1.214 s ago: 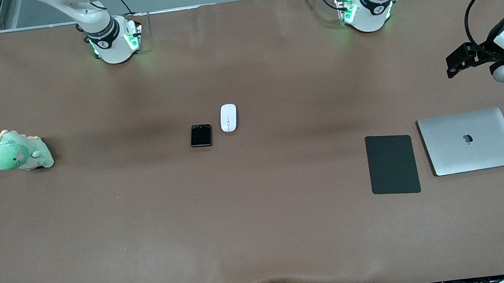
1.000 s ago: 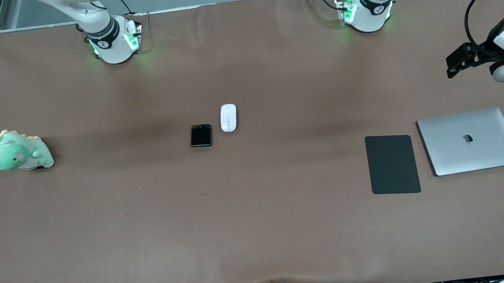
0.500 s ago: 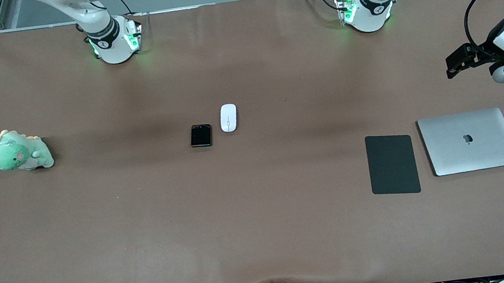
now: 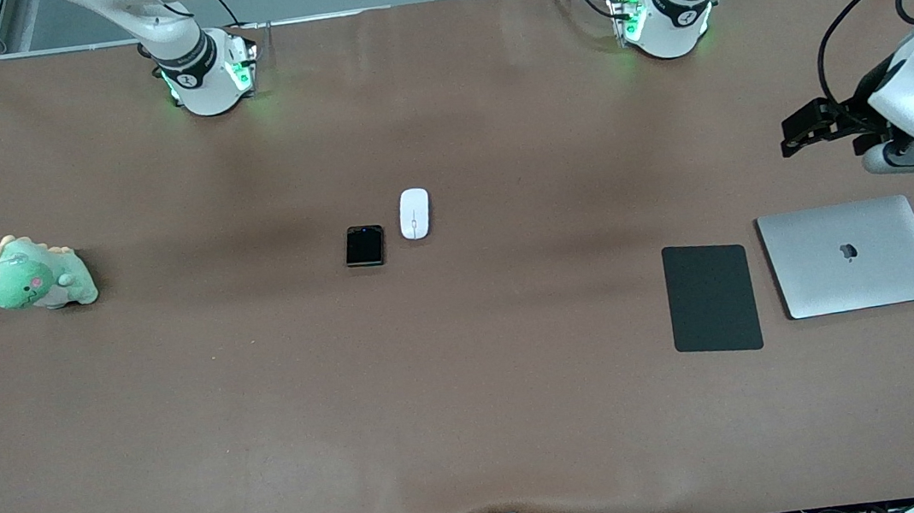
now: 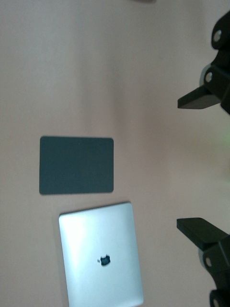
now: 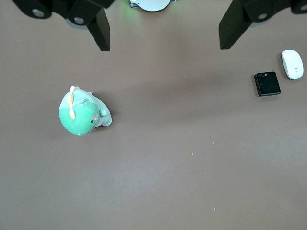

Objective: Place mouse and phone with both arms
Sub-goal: 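Move the left gripper over the white mouse beside the phone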

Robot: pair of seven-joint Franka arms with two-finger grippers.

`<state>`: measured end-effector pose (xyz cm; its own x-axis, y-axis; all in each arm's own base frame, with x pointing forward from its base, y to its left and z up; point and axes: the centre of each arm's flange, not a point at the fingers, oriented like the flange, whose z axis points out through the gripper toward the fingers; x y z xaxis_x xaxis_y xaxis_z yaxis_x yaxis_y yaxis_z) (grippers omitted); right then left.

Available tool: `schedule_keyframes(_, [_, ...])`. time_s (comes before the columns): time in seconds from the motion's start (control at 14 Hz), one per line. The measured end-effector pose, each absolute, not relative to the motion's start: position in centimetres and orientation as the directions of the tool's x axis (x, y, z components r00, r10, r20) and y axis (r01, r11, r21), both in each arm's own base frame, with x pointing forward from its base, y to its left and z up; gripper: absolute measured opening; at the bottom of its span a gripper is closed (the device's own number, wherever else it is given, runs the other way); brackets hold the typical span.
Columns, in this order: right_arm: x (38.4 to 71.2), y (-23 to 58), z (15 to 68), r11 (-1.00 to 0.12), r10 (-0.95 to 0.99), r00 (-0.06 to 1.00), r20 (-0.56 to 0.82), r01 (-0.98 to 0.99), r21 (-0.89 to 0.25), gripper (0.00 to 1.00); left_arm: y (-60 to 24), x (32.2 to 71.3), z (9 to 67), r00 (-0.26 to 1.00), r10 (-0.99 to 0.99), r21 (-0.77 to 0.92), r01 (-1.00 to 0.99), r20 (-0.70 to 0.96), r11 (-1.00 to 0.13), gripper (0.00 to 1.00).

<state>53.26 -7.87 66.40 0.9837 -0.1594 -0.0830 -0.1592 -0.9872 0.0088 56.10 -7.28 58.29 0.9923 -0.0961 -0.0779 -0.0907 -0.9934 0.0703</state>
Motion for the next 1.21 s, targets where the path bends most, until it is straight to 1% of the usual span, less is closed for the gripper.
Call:
schedule_keyframes(0.43, [53.3, -7.6, 66.3, -0.988, -0.155, 0.984, -0.086, -0.155, 0.008, 1.00, -17.0, 54.8, 56.2, 0.983, -0.131, 0.067, -0.123, -0.126, -0.990, 1.00])
schedule_keyframes(0.64, [53.5, -7.0, 66.3, -0.991, -0.136, 0.987, -0.085, -0.135, 0.007, 1.00, -22.1, 54.0, 54.4, 0.986, -0.102, 0.062, -0.095, -0.135, -0.994, 1.00])
schedule_keyframes(1.0, [53.5, -7.2, 66.1, -0.994, -0.111, 0.990, -0.091, -0.111, 0.005, 1.00, -32.4, 51.3, 50.3, 0.990, -0.054, 0.062, -0.046, -0.132, -0.997, 1.00])
schedule_keyframes(1.21, [52.9, -8.1, 66.1, -0.996, -0.084, 0.990, -0.117, -0.084, -0.001, 1.00, -38.0, 49.6, 47.3, 0.992, -0.023, 0.073, -0.014, -0.127, -0.997, 1.00])
